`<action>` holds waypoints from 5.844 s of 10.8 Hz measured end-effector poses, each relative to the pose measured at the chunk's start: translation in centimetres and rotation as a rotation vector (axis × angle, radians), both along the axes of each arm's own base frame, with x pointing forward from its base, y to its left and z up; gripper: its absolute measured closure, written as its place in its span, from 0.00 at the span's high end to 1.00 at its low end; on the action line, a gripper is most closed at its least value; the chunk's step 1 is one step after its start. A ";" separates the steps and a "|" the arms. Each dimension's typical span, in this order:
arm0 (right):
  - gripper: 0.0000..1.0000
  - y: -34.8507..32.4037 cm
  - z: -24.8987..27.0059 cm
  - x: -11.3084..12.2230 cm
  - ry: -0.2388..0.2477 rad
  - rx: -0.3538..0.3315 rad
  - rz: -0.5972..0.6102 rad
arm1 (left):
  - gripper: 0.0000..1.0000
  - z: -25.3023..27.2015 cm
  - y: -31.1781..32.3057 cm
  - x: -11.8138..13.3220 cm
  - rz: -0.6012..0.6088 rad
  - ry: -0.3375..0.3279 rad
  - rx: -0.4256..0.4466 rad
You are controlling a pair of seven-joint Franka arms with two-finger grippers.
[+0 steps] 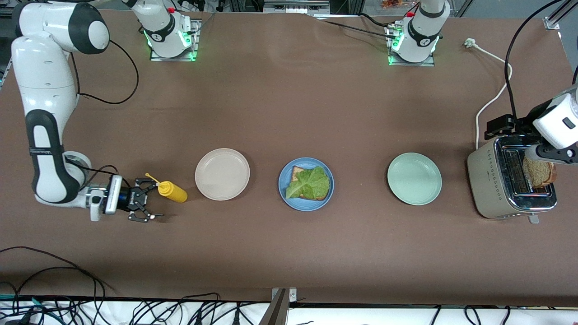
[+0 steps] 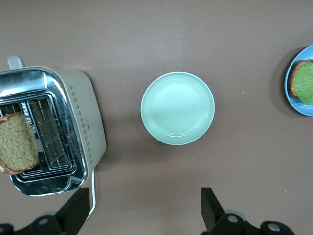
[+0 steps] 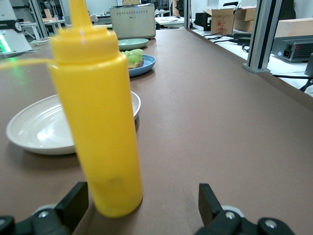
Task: Make sandwich in blue plate with both arms
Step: 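Grasp the yellow mustard bottle with the right gripper, then lift the mustard bottle and carry it over the bread on the blue plate, then carry the mustard back beside the white plate while the left gripper reaches the toaster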
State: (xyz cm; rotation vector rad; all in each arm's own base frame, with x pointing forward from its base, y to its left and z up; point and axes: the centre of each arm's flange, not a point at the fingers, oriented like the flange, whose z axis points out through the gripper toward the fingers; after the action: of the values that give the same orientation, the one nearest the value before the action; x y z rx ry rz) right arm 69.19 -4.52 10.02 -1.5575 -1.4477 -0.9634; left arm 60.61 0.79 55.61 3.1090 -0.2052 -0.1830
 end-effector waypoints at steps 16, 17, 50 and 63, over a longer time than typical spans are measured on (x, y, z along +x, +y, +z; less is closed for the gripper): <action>0.43 4.6 4.4 2.7 0.255 -0.163 -0.069 | 1.00 2.3 -7.3 -5.8 -0.115 -0.057 0.043; 0.41 4.2 7.2 4.0 0.293 -0.243 -0.090 | 1.00 2.3 -7.3 -5.8 -0.115 -0.057 0.043; 0.27 51.7 20.8 -14.8 0.167 -1.779 -0.480 | 1.00 2.4 -6.2 -5.5 -0.096 -0.059 0.042; 0.27 4.6 25.4 4.3 0.590 -0.204 0.035 | 1.00 0.8 -4.4 -3.6 -0.075 -0.038 0.071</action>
State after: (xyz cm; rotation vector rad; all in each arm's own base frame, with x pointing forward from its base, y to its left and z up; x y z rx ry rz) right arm 73.51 0.09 35.41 -1.7620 -1.1624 -0.2904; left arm 57.02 -3.63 56.39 3.1791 -0.3230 -0.1352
